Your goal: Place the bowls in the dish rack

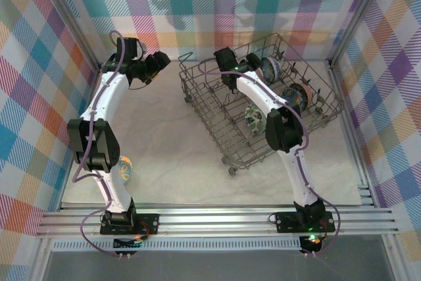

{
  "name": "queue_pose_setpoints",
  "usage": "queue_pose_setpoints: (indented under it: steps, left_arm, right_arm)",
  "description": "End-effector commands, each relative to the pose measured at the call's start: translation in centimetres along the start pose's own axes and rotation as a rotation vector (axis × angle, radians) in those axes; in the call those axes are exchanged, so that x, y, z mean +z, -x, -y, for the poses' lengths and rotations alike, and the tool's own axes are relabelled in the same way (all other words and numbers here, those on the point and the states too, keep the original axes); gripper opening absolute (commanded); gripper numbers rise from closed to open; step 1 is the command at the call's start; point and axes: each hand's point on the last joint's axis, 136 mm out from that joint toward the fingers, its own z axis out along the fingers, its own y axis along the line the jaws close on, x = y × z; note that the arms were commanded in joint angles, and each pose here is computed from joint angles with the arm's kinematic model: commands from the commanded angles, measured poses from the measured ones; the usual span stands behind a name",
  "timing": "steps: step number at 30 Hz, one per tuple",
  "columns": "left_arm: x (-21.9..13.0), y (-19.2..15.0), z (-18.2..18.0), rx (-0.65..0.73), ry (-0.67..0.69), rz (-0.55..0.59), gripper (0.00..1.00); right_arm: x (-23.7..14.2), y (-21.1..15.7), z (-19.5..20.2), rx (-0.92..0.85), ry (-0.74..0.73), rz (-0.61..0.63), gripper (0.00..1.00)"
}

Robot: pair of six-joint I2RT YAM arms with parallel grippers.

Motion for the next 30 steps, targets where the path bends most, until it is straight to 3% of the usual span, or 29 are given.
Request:
queue_pose_setpoints:
  steps: [1, 8, 14, 21, 25, 30]
  left_arm:
    - [-3.5, 0.7, -1.1, -0.024, 0.065, 0.051, 0.74]
    - [-8.8, -1.5, -6.6, -0.158, 0.316, 0.134, 0.76]
    - [-14.9, -6.5, -10.9, -0.262, 0.538, 0.125, 0.76]
    - [-19.5, -13.6, -15.0, -0.391, 0.67, 0.106, 0.76]
    - [-20.4, -15.0, -17.0, -0.414, 0.721, 0.115, 0.76]
    - [-18.3, -16.6, -20.0, -0.445, 0.78, -0.005, 0.76]
  right_arm:
    - [-6.0, 2.9, 5.1, 0.184, 0.071, 0.12, 0.98]
    - [-9.1, 3.2, 4.1, 0.294, 0.282, 0.183, 0.98]
    - [-11.9, 1.2, 3.1, 0.306, 0.431, 0.208, 0.99]
    - [-14.2, -2.1, 2.2, 0.359, 0.539, 0.27, 0.99]
    - [-16.0, -3.2, 2.3, 0.365, 0.595, 0.309, 0.98]
    - [-17.8, -3.8, 2.6, 0.362, 0.638, 0.371, 0.98]
